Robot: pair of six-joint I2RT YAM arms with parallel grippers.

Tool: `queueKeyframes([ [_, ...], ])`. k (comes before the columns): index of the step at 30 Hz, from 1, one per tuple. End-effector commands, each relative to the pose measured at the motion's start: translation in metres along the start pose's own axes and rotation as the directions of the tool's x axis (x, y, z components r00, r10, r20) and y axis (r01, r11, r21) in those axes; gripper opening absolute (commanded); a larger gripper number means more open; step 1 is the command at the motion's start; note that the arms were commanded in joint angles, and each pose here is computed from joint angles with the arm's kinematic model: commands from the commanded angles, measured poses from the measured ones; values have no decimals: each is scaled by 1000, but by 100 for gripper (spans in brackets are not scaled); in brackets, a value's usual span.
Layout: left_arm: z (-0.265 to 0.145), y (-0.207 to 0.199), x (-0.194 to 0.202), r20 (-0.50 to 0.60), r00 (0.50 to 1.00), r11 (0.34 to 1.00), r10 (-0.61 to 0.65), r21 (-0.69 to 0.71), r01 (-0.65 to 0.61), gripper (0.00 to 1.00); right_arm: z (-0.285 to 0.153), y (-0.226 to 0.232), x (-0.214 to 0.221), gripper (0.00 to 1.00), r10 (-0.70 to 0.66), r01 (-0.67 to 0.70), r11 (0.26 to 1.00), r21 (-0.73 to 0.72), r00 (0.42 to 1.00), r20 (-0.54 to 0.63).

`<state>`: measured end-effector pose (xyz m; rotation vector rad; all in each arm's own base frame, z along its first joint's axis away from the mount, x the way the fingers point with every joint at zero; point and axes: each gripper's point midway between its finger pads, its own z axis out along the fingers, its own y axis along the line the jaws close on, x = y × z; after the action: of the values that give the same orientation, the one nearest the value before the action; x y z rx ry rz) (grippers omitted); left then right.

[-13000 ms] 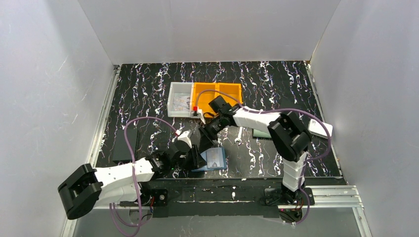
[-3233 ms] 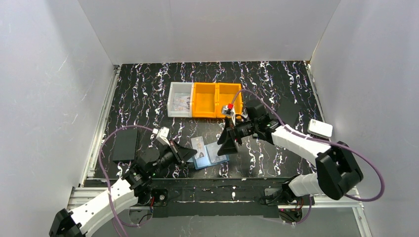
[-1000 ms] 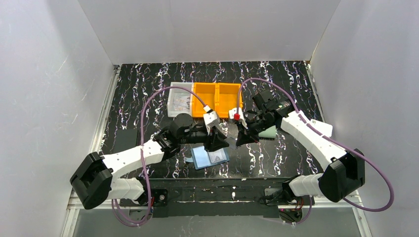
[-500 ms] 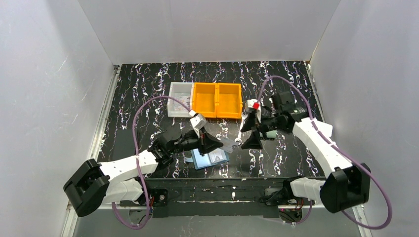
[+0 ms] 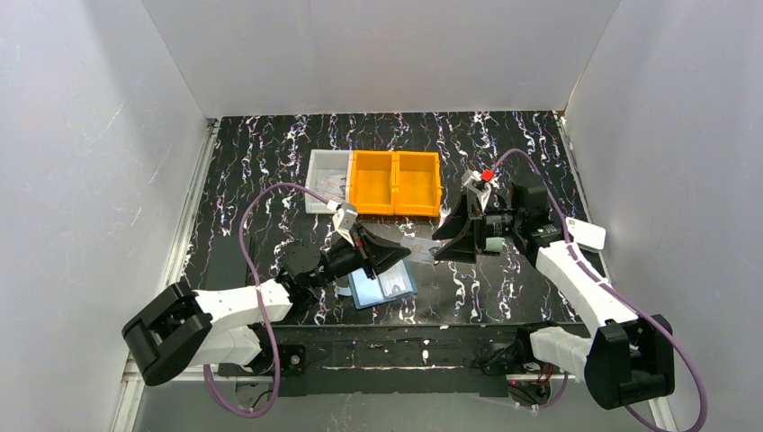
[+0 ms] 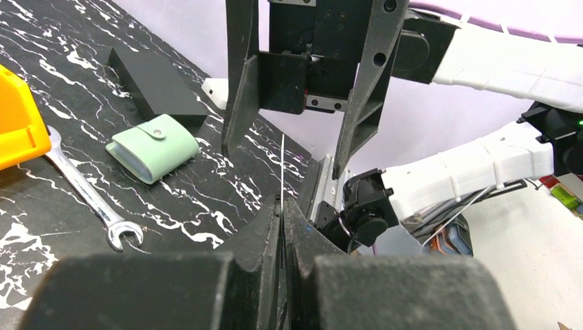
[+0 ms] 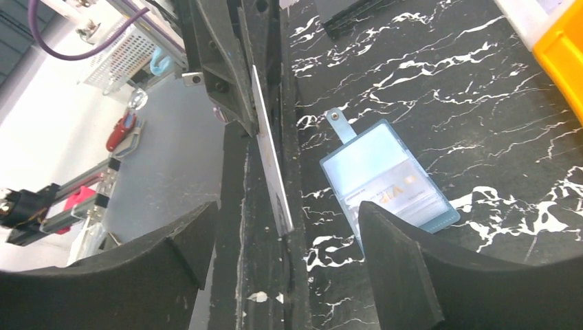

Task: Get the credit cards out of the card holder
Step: Place the credit card in the storage box.

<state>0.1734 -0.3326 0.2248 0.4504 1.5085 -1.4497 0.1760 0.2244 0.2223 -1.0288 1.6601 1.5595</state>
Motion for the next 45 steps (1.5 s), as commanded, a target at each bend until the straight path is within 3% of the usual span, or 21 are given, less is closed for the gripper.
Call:
queueKeyframes([
  [1, 12, -10, -29, 106, 994, 1000, 11, 22, -14, 0, 4, 12, -13, 76, -43, 44, 997, -58, 999, 11],
  [5, 14, -6, -27, 114, 993, 1000, 2, 11, -3, 0, 7, 17, -12, 45, -50, 51, 994, -92, 999, 5],
  [8, 14, -2, -27, 121, 993, 1000, 3, -10, -2, 0, 7, 20, -14, 8, -67, 67, 992, -106, 998, 6],
  [9, 13, 1, -27, 124, 992, 1000, 5, -22, -2, 0, 7, 20, -15, 1, -74, 75, 992, -106, 997, 8],
  [10, 11, 2, -27, 127, 992, 999, 7, -32, -3, 3, 7, 19, -16, 1, -83, 84, 992, -97, 996, 10],
  [13, 0, 11, -27, 82, 995, 994, 61, -94, -53, 42, 6, 15, -15, 1, -113, 113, 992, -54, 994, 6],
  [16, -20, 18, -27, -61, 981, 970, 182, -150, -189, 84, 2, 5, -7, 1, -187, 188, 982, 11, 981, -42],
  [17, -28, 18, -28, -123, 965, 955, 231, -164, -249, 96, 2, 2, -4, 1, -193, 195, 981, 26, 979, -58],
  [18, -35, 15, -31, -171, 937, 932, 305, -147, -330, 98, 1, 0, -1, 1, -191, 194, 980, 36, 979, -70],
  [22, -51, -5, -37, -359, 784, 844, 507, 23, -535, 98, 5, -3, 7, 1, -208, 211, 977, 26, 973, -98],
  [25, -48, -16, -30, -477, 675, 815, 562, 183, -549, 98, 9, -3, 14, 1, -241, 245, 969, 19, 961, -135],
  [27, -39, -21, -26, -481, 647, 801, 592, 264, -537, 96, 10, -2, 17, 1, -266, 272, 962, 13, 950, -162],
  [31, -17, -26, -13, -477, 604, 769, 638, 367, -523, 91, 10, -1, 20, 1, -292, 299, 954, 9, 938, -187],
  [36, 4, -22, 10, -520, 547, 753, 656, 395, -527, 80, 11, 1, 20, 1, -300, 305, 952, -4, 936, -183],
  [41, 15, -18, 23, -550, 552, 777, 626, 384, -499, 60, 11, 1, 21, 1, -305, 310, 951, -6, 934, -186],
  [45, 19, -12, 28, -564, 559, 790, 608, 359, -497, 57, 11, 1, 22, 1, -306, 310, 951, -5, 933, -189],
])
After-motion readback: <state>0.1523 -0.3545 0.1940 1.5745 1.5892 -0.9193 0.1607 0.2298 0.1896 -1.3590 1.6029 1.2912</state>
